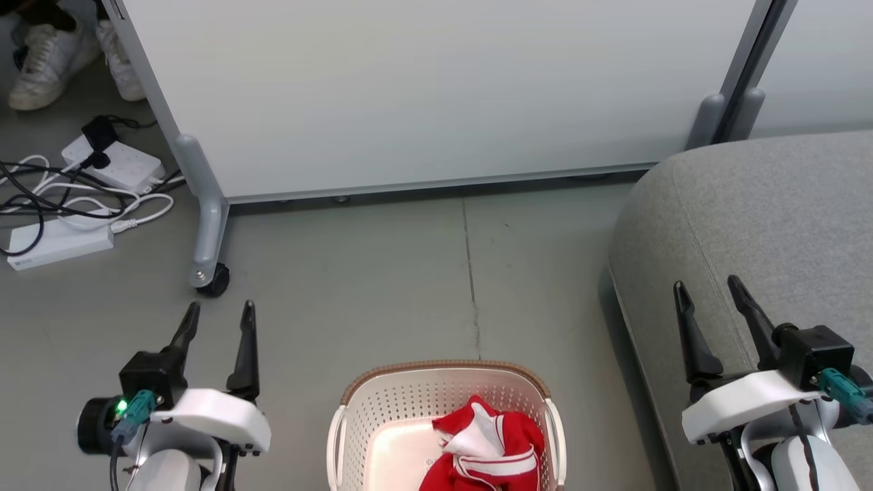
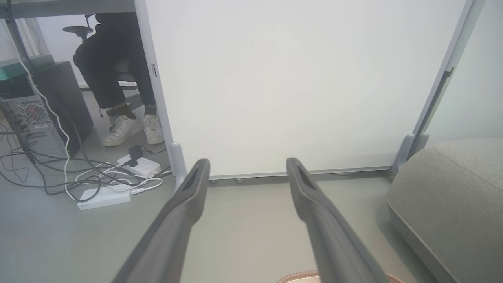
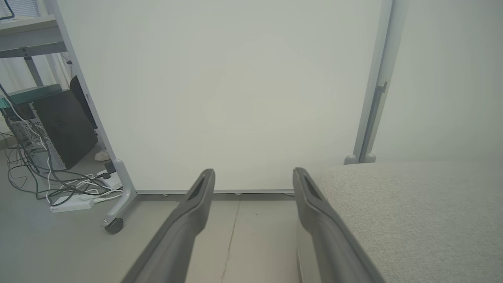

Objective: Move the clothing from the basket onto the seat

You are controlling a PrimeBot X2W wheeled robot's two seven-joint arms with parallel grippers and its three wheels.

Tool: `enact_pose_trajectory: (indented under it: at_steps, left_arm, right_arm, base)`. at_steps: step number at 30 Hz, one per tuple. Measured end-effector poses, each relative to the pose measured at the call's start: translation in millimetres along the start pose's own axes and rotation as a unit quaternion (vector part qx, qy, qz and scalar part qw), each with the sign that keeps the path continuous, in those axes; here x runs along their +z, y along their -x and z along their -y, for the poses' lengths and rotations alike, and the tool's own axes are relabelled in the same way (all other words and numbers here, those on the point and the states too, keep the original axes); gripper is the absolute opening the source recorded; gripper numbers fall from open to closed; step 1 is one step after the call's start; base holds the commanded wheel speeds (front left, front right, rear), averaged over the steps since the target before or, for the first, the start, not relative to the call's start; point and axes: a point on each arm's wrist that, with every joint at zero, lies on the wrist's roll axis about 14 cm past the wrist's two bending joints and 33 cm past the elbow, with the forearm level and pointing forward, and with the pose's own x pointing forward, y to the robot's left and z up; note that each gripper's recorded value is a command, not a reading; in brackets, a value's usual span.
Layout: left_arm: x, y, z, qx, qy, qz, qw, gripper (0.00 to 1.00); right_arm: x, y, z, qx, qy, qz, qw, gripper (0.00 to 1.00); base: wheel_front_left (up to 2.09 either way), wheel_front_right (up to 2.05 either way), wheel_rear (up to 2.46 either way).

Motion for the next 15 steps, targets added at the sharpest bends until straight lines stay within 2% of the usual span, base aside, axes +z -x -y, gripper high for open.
enact_pose_trajectory:
  at_steps: [6,15]
  left_arm:
    - [-1,-21,20,-0.027,0.004,0.0,1.0,1.0]
    - [-43,-63,83,-0.118,0.008,-0.048,0.992,1.0]
  right_arm:
    - [-2,-14,5,-0.004,-0.003,-0.002,1.0,1.0]
    - [-12,-44,18,-0.013,-0.005,-0.003,1.0,1.0]
  base:
    - [0.0,0.0,0.0]
    - [0.0,0.0,0.0]
